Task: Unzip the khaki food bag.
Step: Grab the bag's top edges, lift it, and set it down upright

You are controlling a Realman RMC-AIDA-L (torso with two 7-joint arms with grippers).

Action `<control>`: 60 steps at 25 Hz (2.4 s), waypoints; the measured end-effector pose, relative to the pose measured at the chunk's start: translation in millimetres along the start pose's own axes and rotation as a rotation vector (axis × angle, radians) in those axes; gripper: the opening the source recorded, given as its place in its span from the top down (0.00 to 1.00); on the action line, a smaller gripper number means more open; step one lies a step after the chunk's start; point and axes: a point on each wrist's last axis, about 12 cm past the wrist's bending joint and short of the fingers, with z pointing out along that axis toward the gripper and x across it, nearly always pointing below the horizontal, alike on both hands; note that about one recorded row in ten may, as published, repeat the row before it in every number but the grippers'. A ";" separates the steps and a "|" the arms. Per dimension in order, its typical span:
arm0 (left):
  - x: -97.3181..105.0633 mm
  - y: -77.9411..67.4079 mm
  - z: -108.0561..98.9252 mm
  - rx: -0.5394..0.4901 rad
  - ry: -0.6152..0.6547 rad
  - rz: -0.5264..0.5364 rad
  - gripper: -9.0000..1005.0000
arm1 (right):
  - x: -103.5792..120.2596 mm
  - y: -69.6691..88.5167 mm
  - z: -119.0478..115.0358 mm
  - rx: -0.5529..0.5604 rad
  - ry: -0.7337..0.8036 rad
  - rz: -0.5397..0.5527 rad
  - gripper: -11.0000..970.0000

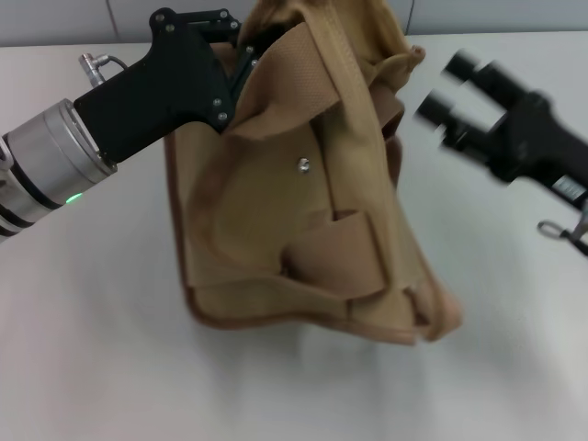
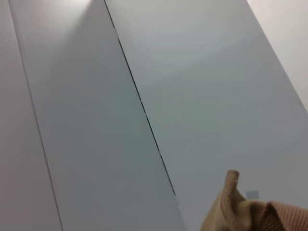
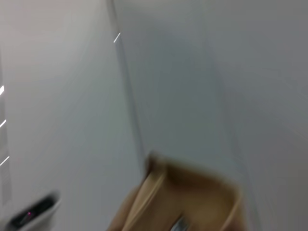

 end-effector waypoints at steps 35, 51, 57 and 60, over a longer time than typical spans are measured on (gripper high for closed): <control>0.8 -4.7 0.1 0.001 -0.012 0.040 0.93 | 16.5 5.8 51.8 -0.113 0.099 0.046 0.13; -0.6 -3.9 3.6 0.013 -0.022 0.048 0.93 | -2.4 -5.1 31.3 0.009 -0.042 0.030 0.13; -0.7 -5.1 3.8 0.020 -0.025 0.051 0.93 | -2.9 -10.2 54.1 -0.003 -0.026 0.037 0.13; -0.7 -6.2 4.1 0.027 -0.027 0.058 0.93 | -1.9 -13.4 65.0 0.000 -0.003 0.037 0.13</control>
